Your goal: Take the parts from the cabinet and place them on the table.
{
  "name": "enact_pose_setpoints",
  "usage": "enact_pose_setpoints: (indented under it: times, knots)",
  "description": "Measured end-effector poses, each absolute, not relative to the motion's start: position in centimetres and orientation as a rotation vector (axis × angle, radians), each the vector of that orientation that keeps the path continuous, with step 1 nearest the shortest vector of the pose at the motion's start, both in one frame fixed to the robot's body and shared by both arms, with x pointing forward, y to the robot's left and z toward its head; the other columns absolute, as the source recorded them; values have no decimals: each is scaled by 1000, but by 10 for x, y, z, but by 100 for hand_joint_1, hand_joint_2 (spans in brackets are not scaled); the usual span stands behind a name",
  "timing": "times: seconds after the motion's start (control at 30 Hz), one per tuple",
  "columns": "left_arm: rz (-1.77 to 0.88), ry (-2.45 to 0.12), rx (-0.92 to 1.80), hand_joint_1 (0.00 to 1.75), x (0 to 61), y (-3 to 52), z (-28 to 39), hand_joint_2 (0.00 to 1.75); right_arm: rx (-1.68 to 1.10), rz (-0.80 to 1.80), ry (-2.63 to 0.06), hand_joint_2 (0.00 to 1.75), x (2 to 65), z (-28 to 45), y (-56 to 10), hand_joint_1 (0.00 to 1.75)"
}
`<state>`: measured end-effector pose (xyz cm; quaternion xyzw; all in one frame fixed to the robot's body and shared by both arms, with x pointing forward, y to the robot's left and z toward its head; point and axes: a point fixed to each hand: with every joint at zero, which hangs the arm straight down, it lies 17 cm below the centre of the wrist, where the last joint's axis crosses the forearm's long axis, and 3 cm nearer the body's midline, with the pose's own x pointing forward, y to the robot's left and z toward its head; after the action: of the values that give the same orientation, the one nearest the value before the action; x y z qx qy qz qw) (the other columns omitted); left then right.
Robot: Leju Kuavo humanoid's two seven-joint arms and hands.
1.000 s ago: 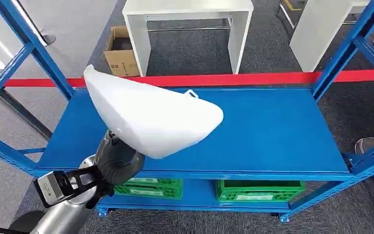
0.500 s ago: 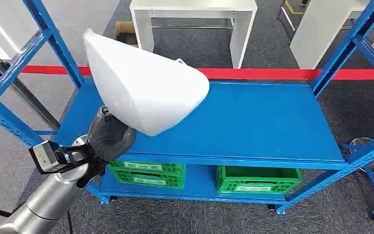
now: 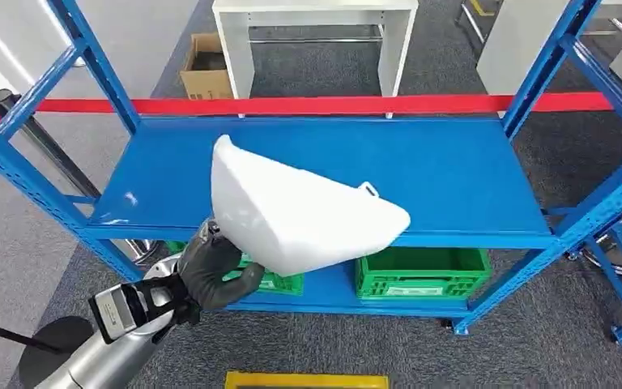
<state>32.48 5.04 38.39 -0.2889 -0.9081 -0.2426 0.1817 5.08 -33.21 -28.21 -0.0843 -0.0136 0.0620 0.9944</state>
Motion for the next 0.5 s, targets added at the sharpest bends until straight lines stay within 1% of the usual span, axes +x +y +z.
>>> enact_pose_setpoints:
  times: [0.5]
  knots:
    - [-686, -2566, -836, 175, 327, 48, 392, 175, -160, 104, -23, 0, 48, -283, -326, 0]
